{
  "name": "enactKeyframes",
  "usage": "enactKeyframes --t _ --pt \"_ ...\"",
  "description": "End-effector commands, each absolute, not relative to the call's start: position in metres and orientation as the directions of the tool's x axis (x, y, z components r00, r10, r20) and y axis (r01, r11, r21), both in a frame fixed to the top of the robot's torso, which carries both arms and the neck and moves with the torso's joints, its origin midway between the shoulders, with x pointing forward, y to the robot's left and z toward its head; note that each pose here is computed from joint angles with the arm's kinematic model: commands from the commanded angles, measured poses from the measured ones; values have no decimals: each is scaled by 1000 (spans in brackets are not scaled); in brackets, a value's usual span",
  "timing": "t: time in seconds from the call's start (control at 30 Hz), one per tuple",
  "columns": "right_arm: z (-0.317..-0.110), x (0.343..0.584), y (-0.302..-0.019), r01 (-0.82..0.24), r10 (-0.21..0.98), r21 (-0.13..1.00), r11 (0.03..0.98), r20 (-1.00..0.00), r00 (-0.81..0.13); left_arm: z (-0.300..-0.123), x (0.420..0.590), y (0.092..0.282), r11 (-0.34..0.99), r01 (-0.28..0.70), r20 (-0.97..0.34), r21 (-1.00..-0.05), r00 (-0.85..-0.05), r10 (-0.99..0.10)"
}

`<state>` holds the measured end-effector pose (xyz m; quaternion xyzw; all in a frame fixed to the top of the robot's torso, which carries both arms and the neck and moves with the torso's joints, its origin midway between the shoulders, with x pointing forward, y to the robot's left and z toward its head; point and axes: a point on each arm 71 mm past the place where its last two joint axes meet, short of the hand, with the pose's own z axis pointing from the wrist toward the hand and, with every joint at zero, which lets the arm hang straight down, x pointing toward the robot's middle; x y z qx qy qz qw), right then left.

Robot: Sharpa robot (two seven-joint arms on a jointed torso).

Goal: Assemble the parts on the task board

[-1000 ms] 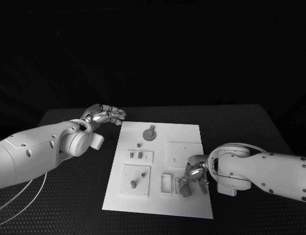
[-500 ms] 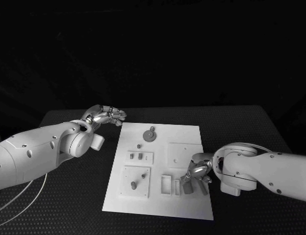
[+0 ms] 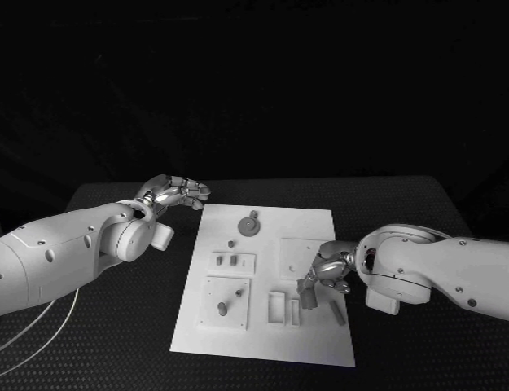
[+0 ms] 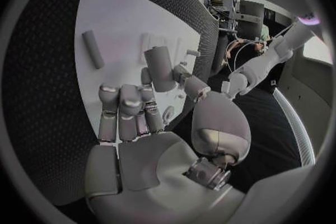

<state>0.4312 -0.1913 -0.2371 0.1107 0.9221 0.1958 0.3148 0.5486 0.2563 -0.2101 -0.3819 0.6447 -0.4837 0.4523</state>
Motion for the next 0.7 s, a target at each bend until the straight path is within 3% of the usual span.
enactKeyframes --t 0.03,0.37,0.7 --pt "-240 431 -186 174 403 468 866 -451 -796 -209 549 254 232 -51 -206 -971 -306 -929" --pt "-246 439 -158 181 404 463 868 -444 -800 -209 549 251 232 -50 -206 -971 -310 -928" --pt "-252 435 -150 155 370 448 880 -445 -815 -209 548 251 232 -50 -205 -972 -313 -927"
